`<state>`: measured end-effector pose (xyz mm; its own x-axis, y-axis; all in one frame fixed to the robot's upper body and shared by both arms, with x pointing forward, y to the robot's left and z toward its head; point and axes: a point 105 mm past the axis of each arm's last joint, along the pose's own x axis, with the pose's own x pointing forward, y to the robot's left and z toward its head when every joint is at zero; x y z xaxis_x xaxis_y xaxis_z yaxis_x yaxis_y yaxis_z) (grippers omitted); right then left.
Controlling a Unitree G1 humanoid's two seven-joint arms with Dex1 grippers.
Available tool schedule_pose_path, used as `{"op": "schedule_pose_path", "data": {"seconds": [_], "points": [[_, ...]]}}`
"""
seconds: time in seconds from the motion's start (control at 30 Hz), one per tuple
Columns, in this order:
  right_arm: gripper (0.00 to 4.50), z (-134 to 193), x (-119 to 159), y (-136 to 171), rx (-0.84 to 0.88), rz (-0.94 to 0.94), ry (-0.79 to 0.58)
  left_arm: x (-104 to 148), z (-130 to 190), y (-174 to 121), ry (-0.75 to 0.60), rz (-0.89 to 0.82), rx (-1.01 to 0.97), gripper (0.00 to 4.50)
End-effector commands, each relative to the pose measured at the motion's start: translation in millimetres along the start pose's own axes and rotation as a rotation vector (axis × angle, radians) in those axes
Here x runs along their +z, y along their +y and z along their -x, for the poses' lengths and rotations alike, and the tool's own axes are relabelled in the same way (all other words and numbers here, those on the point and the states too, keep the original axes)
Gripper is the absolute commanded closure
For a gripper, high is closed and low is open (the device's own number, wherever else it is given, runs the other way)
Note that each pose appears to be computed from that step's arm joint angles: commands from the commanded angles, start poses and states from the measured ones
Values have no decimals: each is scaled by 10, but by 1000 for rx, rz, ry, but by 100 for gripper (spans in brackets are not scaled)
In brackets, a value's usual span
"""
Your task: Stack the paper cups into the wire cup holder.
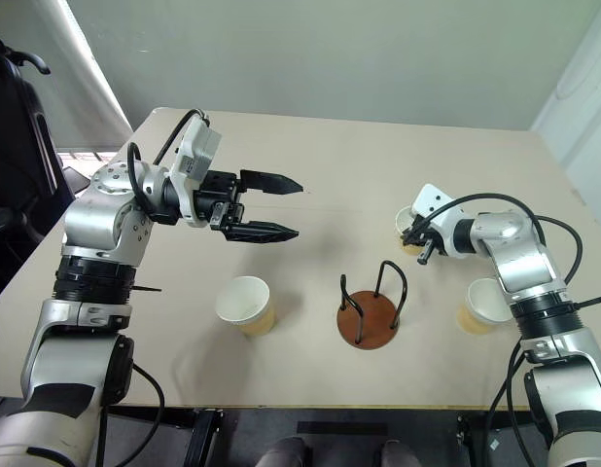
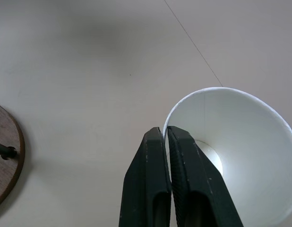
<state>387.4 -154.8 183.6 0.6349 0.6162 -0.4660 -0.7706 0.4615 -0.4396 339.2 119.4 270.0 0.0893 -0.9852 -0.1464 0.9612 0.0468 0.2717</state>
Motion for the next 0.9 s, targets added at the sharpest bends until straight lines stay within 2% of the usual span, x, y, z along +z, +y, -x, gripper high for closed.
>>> {"op": "schedule_pose_path", "data": {"seconds": [0.03, 0.7, 0.9], "points": [[445, 54, 96, -28, -10, 32, -20, 69, 29, -5, -7, -37, 5, 0], [445, 396, 368, -167, -54, 9, -98, 55, 37, 4, -9, -41, 12, 0], [445, 707, 694, -95, -3, -21, -190, 40, 50, 13, -2, -42, 16, 0]]}}
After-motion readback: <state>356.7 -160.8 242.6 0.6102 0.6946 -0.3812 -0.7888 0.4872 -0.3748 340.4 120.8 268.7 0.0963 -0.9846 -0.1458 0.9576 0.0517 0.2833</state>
